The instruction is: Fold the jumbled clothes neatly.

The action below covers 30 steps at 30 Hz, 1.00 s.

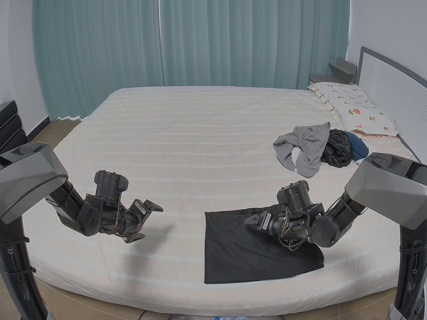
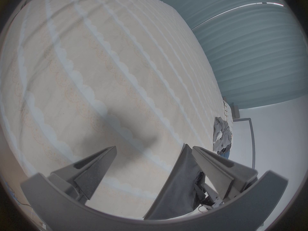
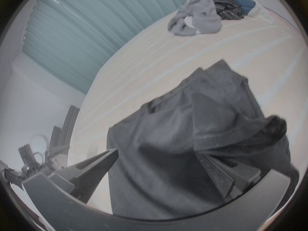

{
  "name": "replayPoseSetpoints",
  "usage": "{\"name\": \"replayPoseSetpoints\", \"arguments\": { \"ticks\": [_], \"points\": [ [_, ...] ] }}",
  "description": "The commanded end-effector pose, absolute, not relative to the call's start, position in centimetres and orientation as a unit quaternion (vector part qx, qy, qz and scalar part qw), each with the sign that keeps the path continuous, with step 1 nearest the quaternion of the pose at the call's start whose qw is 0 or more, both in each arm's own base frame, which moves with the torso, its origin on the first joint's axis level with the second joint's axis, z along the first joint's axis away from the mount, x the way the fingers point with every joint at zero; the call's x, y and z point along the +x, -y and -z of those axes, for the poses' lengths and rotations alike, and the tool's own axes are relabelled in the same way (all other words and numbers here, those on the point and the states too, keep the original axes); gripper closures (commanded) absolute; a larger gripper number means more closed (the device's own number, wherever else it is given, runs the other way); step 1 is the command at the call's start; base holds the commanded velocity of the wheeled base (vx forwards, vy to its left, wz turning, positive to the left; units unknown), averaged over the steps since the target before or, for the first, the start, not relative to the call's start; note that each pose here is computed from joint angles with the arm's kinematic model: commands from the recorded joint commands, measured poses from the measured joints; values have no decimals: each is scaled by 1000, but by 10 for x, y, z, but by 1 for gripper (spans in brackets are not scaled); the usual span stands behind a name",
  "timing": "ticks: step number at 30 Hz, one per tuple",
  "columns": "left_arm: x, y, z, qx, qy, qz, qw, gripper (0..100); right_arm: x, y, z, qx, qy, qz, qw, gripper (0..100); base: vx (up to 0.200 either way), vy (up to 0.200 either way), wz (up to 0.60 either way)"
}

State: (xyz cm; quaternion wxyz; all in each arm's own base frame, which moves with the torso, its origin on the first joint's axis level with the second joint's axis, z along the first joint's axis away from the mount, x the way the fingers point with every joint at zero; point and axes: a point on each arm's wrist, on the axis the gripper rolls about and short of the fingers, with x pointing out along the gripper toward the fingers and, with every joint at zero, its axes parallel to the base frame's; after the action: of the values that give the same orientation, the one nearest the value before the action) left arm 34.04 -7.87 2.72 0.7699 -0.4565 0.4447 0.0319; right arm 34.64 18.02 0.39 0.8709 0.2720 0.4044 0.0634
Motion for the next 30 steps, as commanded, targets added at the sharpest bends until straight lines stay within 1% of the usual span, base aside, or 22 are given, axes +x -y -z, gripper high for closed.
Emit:
{"name": "replayPoseSetpoints", "arguments": {
  "ticks": [1,2,7,9,15,22,26,30],
  "points": [
    [340,79,-27,-457,-445,-32,770,0,360,-158,-7,280,-383,-32,880,0,0,0,0],
    [340,79,-27,-457,-445,-32,770,0,364,-146,-11,278,-377,-23,883,0,0,0,0],
    [340,79,-27,-457,-445,-32,770,0,369,-122,-12,270,-368,-3,890,0,0,0,0],
    [340,79,-27,-457,-445,-32,770,0,373,-104,-13,267,-361,13,893,0,0,0,0],
    [340,79,-27,-457,-445,-32,770,0,383,-76,-12,270,-350,42,896,0,0,0,0],
    [339,80,-26,-454,-448,-31,770,0,379,-67,-24,296,-342,45,891,0,0,0,0],
    [337,84,-26,-451,-451,-28,770,0,371,-72,-31,329,-352,23,876,0,0,0,0],
    [336,85,-27,-453,-452,-27,768,0,365,-72,-27,337,-367,4,867,0,0,0,0]
  ]
}}
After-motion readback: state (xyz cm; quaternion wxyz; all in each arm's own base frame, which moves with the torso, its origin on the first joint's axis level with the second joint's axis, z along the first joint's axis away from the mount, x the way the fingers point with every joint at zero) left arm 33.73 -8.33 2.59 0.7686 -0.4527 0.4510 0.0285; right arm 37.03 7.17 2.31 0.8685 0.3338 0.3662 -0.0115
